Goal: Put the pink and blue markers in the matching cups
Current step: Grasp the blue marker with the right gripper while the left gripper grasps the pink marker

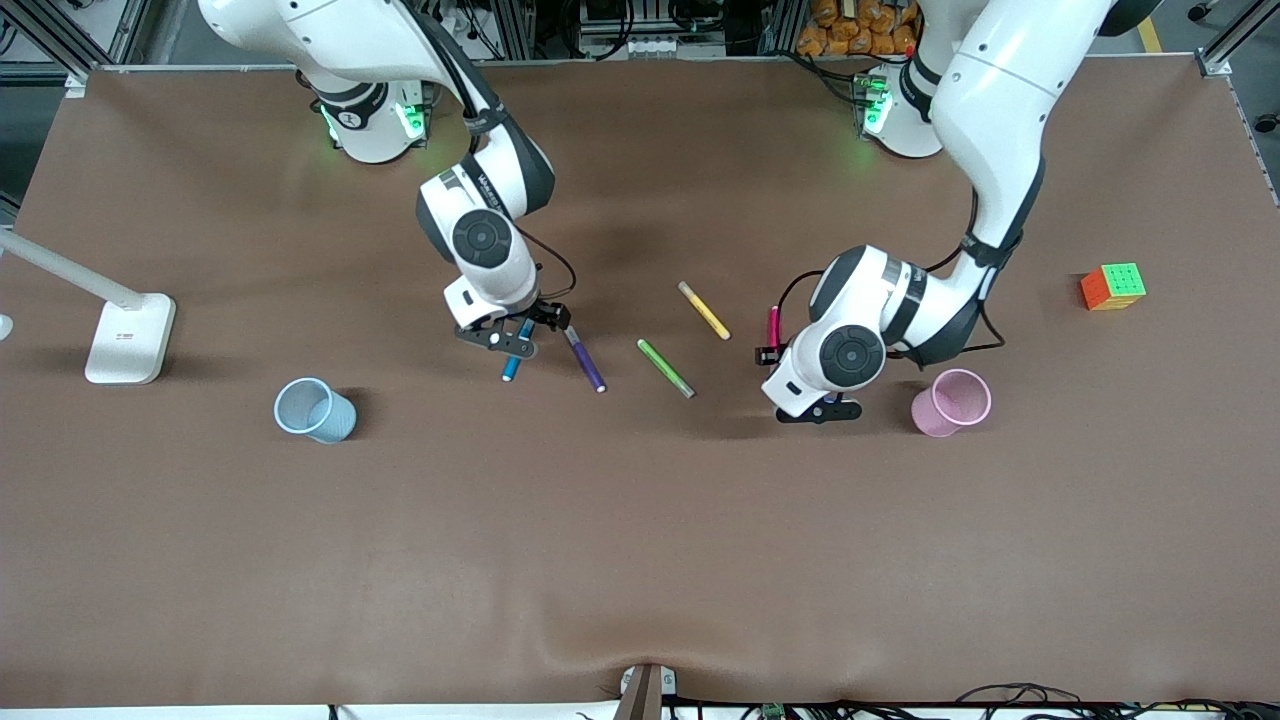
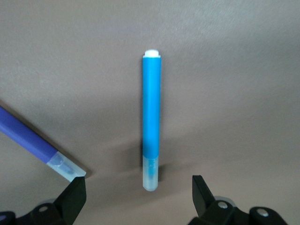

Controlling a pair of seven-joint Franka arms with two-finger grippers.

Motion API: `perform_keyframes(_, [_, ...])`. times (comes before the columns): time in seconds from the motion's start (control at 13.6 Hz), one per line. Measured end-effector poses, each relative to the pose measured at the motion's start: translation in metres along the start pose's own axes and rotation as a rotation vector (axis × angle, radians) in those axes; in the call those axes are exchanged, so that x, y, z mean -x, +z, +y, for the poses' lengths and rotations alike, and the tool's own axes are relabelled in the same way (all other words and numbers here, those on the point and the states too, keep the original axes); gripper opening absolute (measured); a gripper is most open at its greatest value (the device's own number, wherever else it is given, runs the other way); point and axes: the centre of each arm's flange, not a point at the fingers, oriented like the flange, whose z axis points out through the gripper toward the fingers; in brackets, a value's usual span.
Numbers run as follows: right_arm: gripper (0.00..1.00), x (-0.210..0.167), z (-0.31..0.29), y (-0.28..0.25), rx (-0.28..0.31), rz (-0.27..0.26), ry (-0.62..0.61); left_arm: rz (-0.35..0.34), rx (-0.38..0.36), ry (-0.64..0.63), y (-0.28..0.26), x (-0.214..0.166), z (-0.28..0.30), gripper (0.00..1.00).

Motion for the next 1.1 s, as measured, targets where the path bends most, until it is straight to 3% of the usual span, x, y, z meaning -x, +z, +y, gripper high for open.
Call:
perform_keyframes(0.37, [1.0, -0.004, 0.009, 0.016, -0.01, 0.02, 0.011, -0.006, -0.001, 0.014, 0.014, 0.0, 0.01, 0.76])
perform_keyframes(0.81, [1.0, -0.006, 0.011, 0.033, -0.003, 0.022, -0.07, -0.014, -0.007, 0.026, 0.021, 0.001, 0.016, 0.62])
perform_keyframes(0.95, [0.96, -0.006, 0.012, 0.033, -0.002, 0.021, -0.073, -0.014, -0.007, 0.03, 0.021, 0.001, 0.016, 0.52])
perform_keyframes(1.03, [0.96, -0.006, 0.012, 0.033, -0.002, 0.021, -0.075, -0.014, -0.007, 0.031, 0.021, 0.001, 0.016, 0.52])
perform_keyframes(1.1, [0.9, -0.005, 0.01, 0.032, -0.005, 0.023, -0.087, -0.015, -0.007, 0.031, 0.022, 0.001, 0.016, 0.5])
